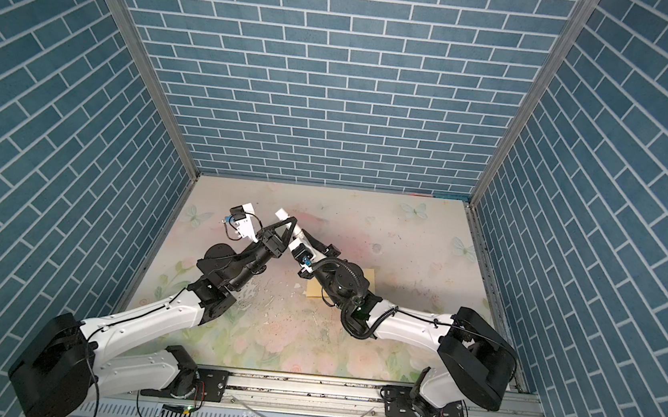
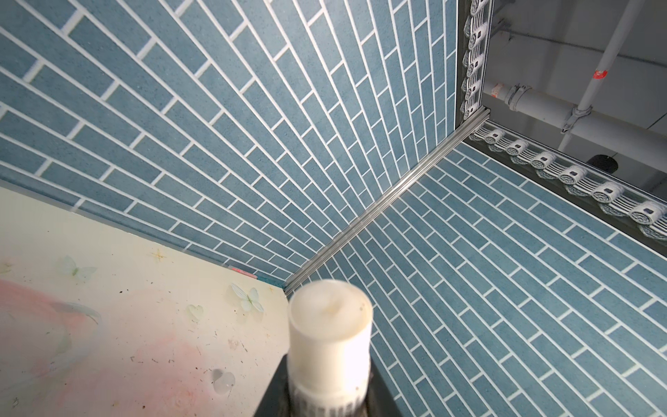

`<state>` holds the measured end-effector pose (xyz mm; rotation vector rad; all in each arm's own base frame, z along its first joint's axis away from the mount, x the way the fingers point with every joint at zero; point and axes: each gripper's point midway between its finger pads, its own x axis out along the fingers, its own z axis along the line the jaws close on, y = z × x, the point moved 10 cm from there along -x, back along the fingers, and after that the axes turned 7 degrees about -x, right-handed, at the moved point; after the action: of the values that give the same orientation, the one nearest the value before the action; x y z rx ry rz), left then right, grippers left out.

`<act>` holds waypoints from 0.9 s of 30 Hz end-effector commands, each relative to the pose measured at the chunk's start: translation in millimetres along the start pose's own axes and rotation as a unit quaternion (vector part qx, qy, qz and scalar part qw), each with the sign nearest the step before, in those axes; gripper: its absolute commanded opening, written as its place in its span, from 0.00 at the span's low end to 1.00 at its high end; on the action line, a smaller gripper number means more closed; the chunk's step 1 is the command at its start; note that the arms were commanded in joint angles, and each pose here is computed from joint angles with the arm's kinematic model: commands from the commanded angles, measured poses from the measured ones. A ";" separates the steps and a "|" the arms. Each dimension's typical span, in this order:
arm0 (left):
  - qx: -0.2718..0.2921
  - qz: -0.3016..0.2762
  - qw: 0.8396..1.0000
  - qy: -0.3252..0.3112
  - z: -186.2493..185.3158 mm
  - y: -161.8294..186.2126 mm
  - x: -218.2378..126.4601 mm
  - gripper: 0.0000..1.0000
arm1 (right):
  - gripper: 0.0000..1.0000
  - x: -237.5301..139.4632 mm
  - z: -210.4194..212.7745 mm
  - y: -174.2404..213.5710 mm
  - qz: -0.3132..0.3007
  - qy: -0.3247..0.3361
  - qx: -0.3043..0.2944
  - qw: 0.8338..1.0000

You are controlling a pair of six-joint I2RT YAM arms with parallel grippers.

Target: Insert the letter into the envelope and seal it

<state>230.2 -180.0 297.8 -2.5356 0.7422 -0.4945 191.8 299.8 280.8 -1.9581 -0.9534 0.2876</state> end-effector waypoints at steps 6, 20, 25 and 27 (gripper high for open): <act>0.004 0.003 1.000 0.026 -8.4 -1.7 -1.6 0.00 | 0.00 0.8 -6.5 -10.8 -0.010 -0.007 0.033 0.999; 0.049 0.027 0.995 0.087 -21.8 -0.8 -4.0 0.00 | 0.00 23.9 -92.7 -5.3 -0.033 -0.311 0.515 0.798; 0.045 0.027 0.995 0.090 -23.2 -1.1 -3.7 0.00 | 0.00 38.2 -95.5 0.4 -0.055 -0.354 0.570 0.740; 0.041 0.025 0.995 0.088 -22.6 -1.6 -3.9 0.00 | 0.00 40.9 -93.3 5.2 -0.046 -0.353 0.575 0.737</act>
<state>228.6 -176.8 310.3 -2.4825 0.7226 -0.6277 263.6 272.0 303.8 -0.7694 -0.9550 1.3034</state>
